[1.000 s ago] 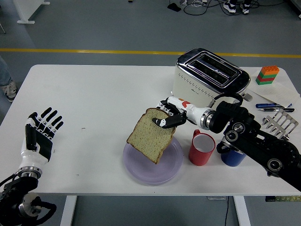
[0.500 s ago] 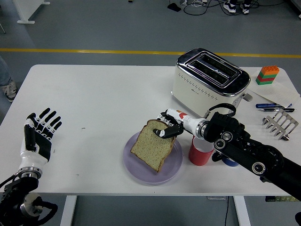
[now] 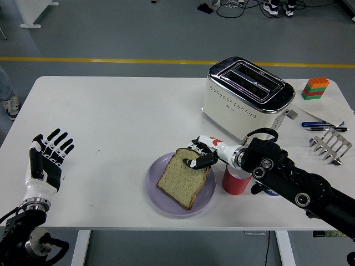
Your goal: Push plate across desktop,pick up the break from the machine,place the break in the plate
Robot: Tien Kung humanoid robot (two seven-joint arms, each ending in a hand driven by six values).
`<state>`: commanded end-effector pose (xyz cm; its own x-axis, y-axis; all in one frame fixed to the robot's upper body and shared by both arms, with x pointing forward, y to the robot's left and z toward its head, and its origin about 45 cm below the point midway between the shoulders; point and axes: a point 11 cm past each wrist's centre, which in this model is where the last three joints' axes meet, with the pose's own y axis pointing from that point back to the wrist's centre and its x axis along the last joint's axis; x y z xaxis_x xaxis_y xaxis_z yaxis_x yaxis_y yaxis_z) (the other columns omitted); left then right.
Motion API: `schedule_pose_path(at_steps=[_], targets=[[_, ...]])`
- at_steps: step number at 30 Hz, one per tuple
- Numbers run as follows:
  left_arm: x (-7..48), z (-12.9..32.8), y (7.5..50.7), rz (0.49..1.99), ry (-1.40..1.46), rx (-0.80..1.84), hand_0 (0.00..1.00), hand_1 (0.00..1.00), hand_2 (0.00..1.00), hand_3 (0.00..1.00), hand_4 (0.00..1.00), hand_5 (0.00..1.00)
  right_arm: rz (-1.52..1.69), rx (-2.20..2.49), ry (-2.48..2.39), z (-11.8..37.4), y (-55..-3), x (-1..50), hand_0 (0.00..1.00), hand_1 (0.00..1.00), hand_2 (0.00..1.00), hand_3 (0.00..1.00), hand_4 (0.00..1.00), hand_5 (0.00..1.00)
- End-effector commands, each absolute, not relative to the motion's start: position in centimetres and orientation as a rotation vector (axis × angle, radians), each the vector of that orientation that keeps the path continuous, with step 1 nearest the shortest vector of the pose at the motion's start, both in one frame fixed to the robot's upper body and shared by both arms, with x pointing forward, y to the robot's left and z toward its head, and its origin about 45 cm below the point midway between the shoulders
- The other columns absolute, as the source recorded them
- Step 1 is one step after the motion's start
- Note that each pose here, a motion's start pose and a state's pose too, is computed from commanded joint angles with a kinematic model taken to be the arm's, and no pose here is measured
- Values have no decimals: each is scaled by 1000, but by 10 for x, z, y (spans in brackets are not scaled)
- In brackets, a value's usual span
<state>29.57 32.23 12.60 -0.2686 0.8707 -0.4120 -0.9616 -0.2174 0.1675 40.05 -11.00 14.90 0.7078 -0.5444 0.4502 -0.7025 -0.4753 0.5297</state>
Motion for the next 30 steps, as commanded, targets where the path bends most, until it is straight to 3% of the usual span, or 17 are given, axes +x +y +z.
schedule_pose_path(at_steps=[1, 6, 7, 12, 13, 18, 19, 24, 25, 30], targets=[[296, 126, 322, 1794, 458, -268, 711, 671, 693, 703, 428, 998, 289, 2200, -939, 149, -110, 400, 320, 359, 404, 506, 357, 2], [296, 126, 321, 1794, 456, -272, 711, 671, 693, 703, 428, 998, 365, 2230, -885, 147, -107, 400, 320, 359, 404, 506, 357, 2], [296, 126, 321, 1794, 456, -272, 730, 690, 700, 701, 495, 998, 390, 2232, -879, 147, -106, 401, 458, 489, 490, 539, 529, 201], [296, 126, 321, 1796, 456, -274, 730, 690, 700, 701, 495, 998, 458, 2237, -852, 148, -104, 403, 458, 489, 490, 539, 529, 201], [296, 126, 322, 1797, 455, -276, 743, 707, 717, 698, 491, 998, 463, 2245, -855, 149, -103, 403, 546, 569, 544, 586, 581, 251], [297, 128, 322, 1801, 452, -283, 743, 707, 717, 698, 491, 998, 507, 2257, -847, 150, -101, 405, 546, 569, 544, 586, 581, 251], [297, 128, 322, 1801, 451, -284, 743, 707, 714, 700, 490, 998, 518, 2258, -840, 150, -100, 405, 637, 647, 609, 657, 666, 352], [297, 128, 323, 1805, 449, -287, 743, 707, 714, 700, 490, 998, 556, 2268, -844, 152, -100, 406, 637, 647, 609, 657, 666, 352], [297, 128, 323, 1805, 449, -287, 742, 706, 715, 699, 490, 998, 567, 2269, -844, 152, -101, 406, 730, 732, 665, 697, 700, 390], [298, 129, 323, 1807, 447, -290, 742, 706, 715, 699, 490, 998, 605, 2262, -849, 154, -104, 409, 730, 732, 665, 697, 700, 390]])
